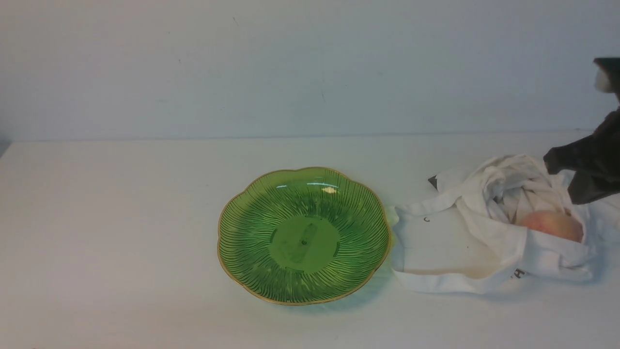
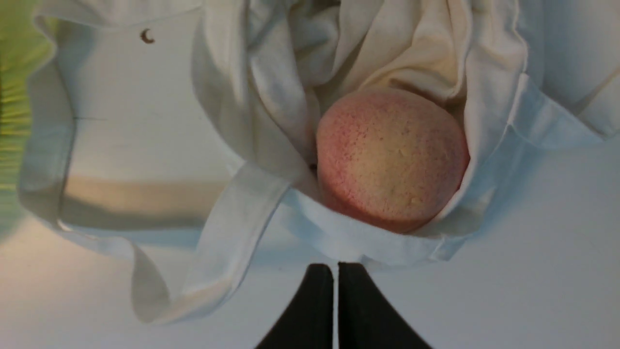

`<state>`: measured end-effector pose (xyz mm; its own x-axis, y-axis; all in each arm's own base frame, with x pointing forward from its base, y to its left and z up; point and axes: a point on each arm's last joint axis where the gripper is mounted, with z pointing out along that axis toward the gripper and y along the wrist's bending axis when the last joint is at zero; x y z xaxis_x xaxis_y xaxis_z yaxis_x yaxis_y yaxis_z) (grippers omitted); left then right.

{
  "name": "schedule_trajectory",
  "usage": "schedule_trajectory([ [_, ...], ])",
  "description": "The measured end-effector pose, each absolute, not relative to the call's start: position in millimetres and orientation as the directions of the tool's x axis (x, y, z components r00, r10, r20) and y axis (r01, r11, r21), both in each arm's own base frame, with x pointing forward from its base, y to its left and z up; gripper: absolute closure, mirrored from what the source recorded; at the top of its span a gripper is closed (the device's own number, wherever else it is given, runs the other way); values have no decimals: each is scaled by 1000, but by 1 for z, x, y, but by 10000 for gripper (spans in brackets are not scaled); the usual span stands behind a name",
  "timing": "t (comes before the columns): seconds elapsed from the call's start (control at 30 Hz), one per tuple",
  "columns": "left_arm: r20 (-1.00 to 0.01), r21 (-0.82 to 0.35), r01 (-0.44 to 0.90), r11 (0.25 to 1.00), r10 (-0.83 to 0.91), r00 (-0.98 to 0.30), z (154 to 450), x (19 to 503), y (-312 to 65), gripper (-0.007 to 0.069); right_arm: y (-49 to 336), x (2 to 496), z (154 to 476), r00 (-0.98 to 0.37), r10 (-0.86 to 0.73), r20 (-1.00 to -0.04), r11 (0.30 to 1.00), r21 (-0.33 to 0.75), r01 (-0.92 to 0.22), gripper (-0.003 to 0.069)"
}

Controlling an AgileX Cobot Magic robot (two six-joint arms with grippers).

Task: Take the fruit out of the cloth bag on the white table and place them on a plate.
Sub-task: 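Reach into the cloth bag and grasp the peach with the right gripper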

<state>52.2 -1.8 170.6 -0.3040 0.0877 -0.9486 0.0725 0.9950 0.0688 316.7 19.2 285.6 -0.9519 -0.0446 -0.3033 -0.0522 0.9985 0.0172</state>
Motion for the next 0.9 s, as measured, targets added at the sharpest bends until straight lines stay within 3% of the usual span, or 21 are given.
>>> schedule_trajectory([
  [0.2,-949,69,72,995,88,-304,171,52,-2,633,18,343,260,-962,-55,-267,998,-17,-53,574],
  [0.43,-949,69,72,995,88,-304,171,52,-2,633,11,378,239,-958,48,-282,999,7,48,302],
  [0.5,-949,69,72,995,88,-304,171,52,-2,633,7,384,228,-967,58,-250,998,-12,63,202],
  [0.53,-949,69,72,995,88,-304,171,52,-2,633,7,384,227,-967,58,-248,998,-14,63,202],
  [0.6,-949,69,72,995,88,-304,171,52,-2,633,5,386,212,-983,53,-176,997,-44,62,88],
  [0.73,-949,69,72,995,88,-304,171,52,-2,633,5,387,199,-990,56,-130,997,-48,63,28],
  [0.9,-949,69,72,995,88,-304,171,52,-2,633,8,388,196,-990,69,-120,997,-19,71,29],
])
